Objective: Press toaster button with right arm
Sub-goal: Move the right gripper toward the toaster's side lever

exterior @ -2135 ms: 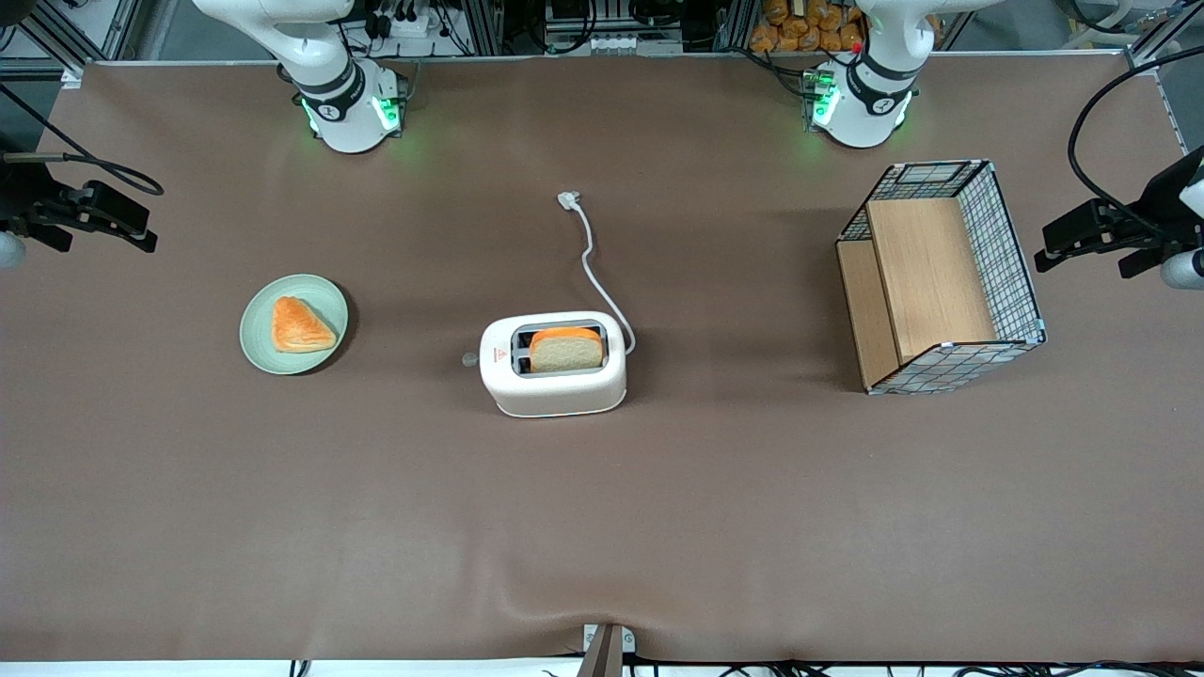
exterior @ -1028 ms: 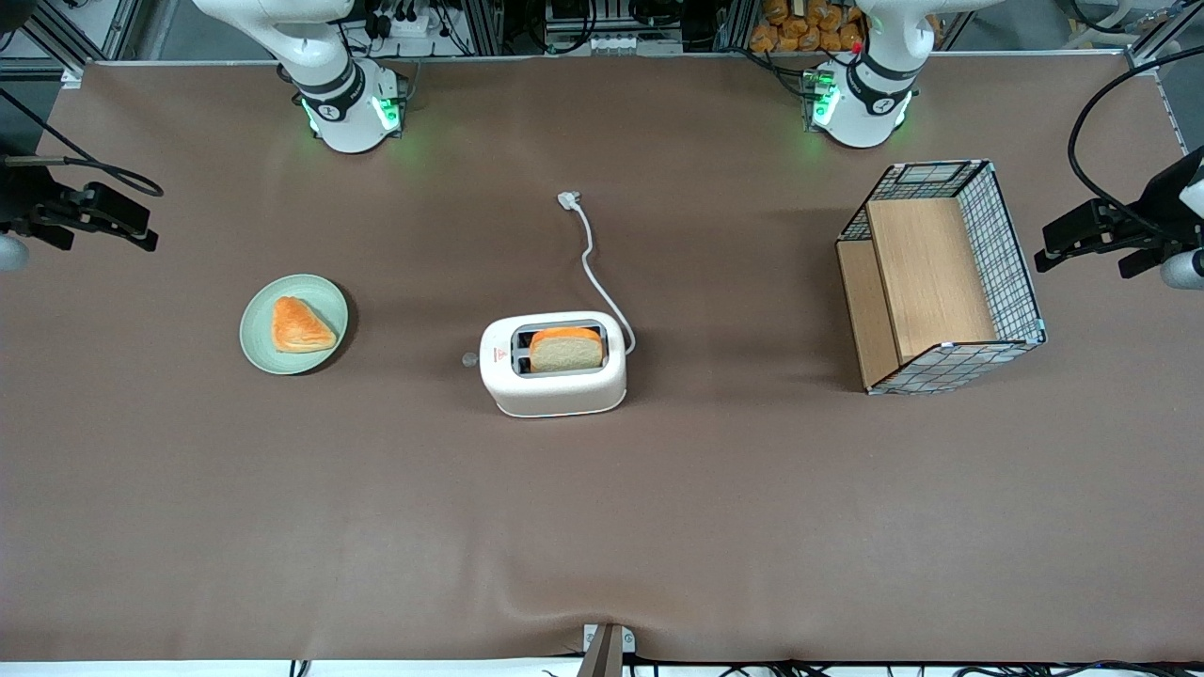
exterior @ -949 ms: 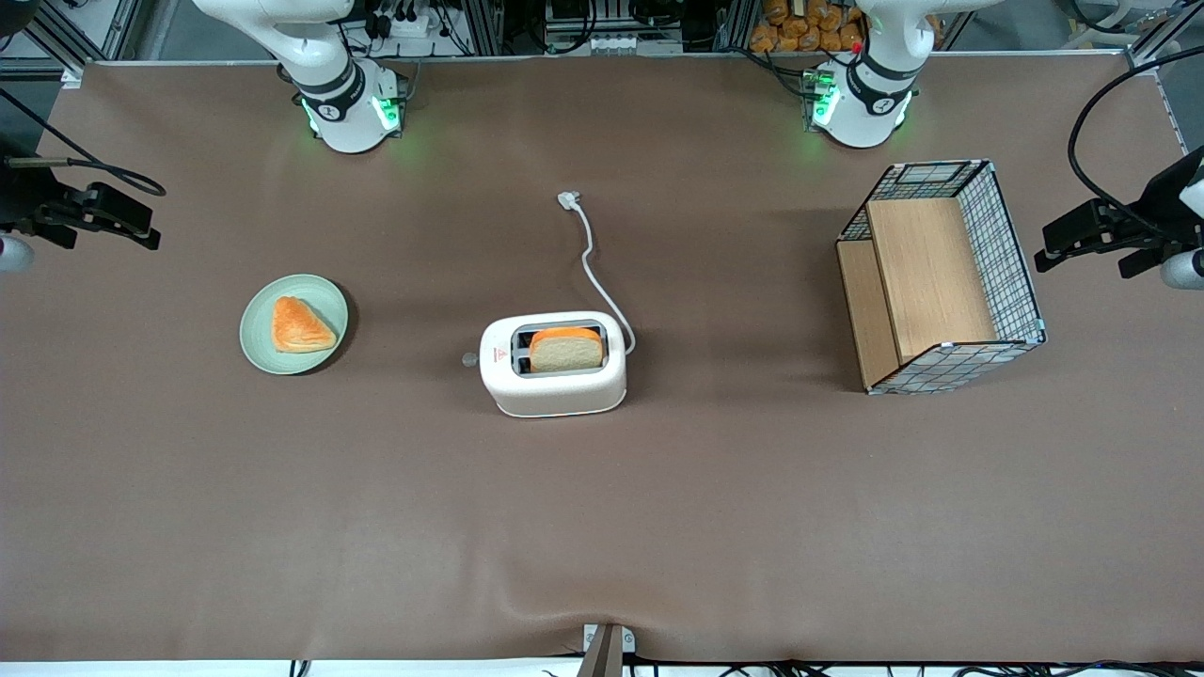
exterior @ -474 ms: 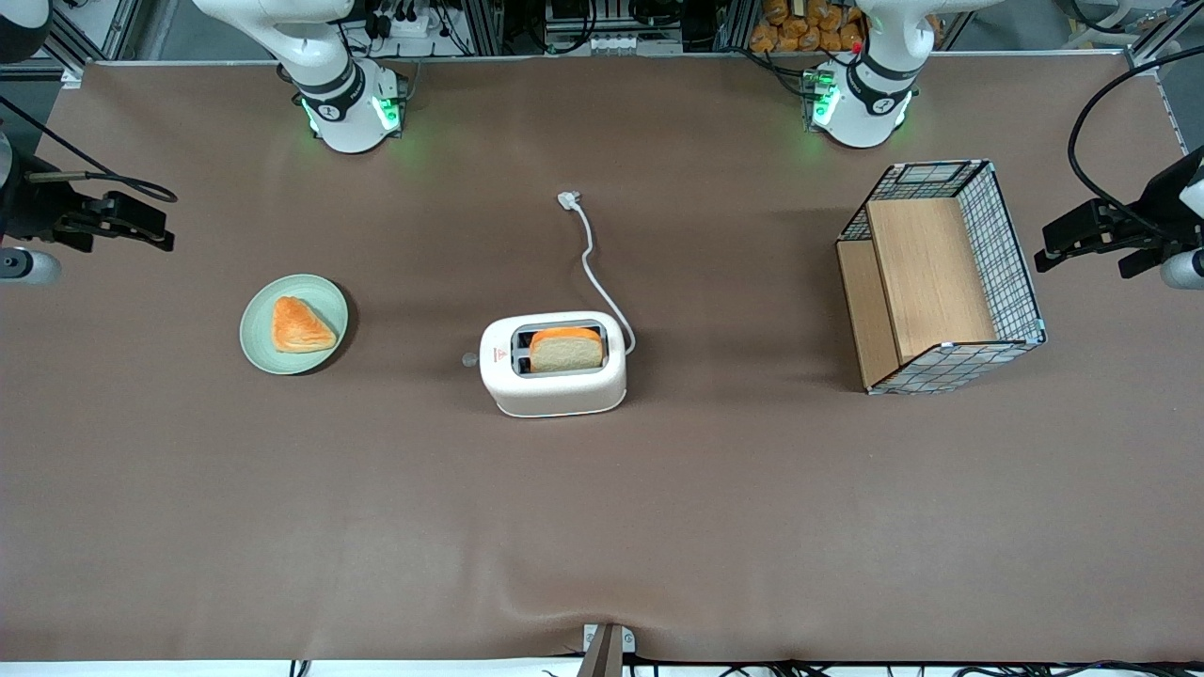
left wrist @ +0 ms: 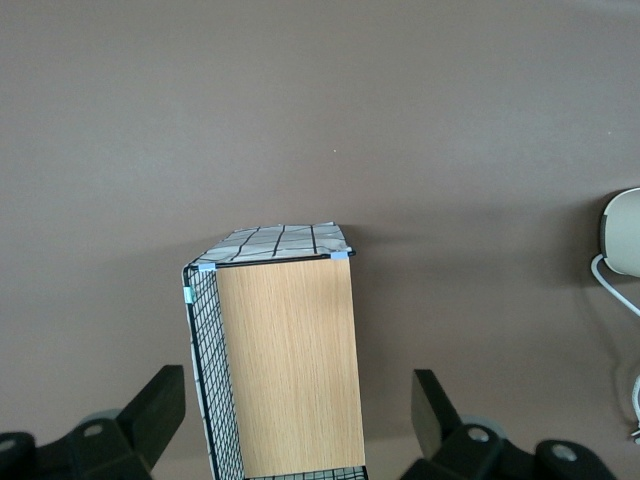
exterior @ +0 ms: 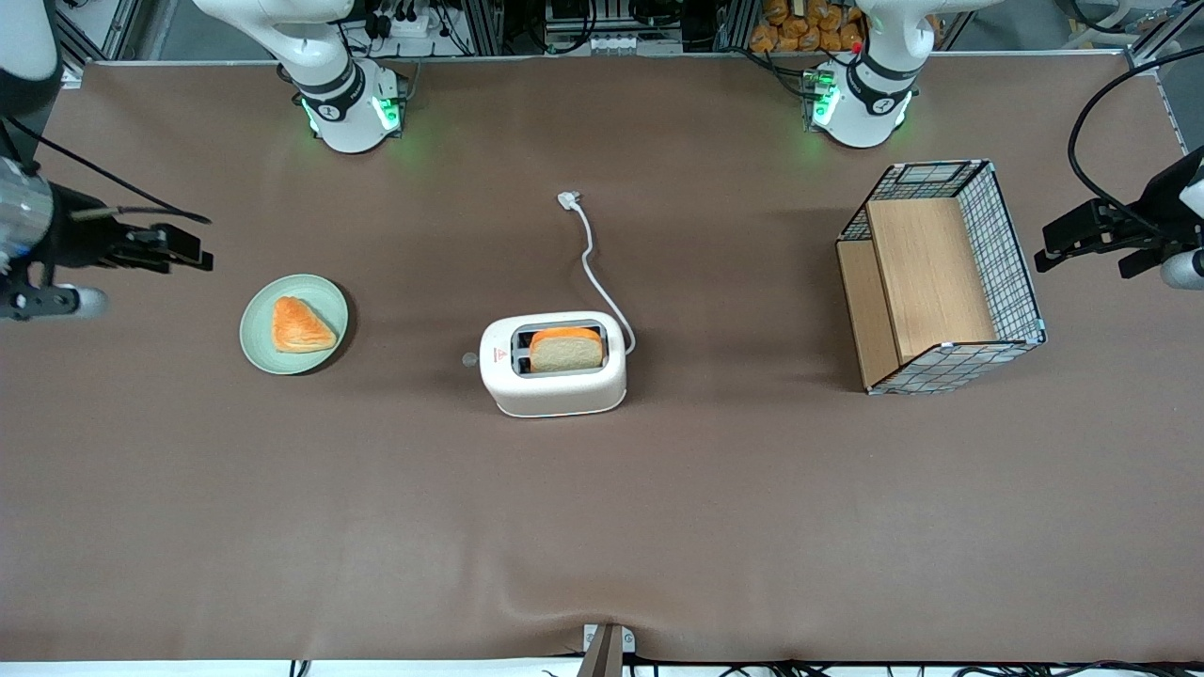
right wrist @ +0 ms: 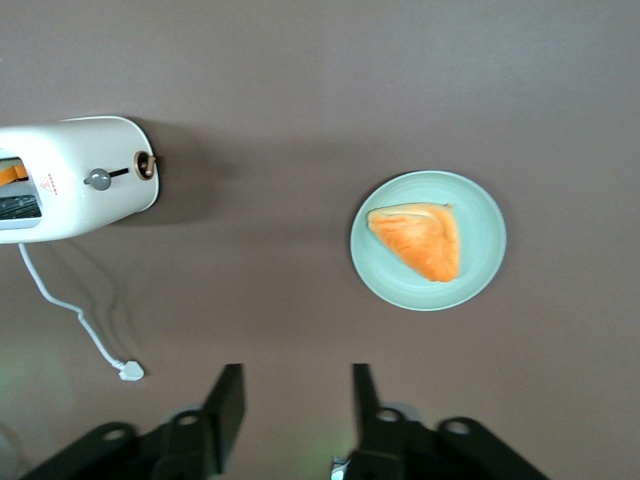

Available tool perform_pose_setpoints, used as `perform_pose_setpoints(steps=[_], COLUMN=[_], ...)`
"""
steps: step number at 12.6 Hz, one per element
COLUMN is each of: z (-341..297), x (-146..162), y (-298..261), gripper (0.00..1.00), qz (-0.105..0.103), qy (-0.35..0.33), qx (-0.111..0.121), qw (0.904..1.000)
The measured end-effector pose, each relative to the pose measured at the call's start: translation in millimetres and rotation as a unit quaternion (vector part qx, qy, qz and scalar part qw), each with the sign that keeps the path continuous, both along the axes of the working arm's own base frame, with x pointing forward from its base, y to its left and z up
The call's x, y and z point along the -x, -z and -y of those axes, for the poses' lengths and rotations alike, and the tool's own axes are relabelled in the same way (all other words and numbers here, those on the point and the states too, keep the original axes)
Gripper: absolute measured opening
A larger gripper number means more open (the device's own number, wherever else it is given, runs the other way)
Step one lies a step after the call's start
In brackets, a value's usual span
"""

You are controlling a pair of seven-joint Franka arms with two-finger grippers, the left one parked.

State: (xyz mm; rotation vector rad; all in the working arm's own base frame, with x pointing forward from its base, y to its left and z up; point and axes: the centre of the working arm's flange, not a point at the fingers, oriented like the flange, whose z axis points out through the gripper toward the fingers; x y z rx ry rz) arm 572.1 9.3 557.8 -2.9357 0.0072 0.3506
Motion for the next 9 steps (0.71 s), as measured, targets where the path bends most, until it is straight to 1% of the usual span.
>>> perform_pose_setpoints(steps=[3, 4, 7, 9], z=[-16.6, -25.7, -43.4, -55.2], x=[-10.0, -14.8, -31.8, -41.8], y=[39.3, 56.3, 113.1, 147.2], gripper=[0.08, 0.01, 0.01, 0.01], qz=[-0.036, -0.049, -0.088, -0.103], qy=[-0.003, -0.003, 0.009, 0.018], qx=[-0.038, -0.056, -0.109, -0.134], qw=[0.9986, 0.9972, 0.9901, 0.9855])
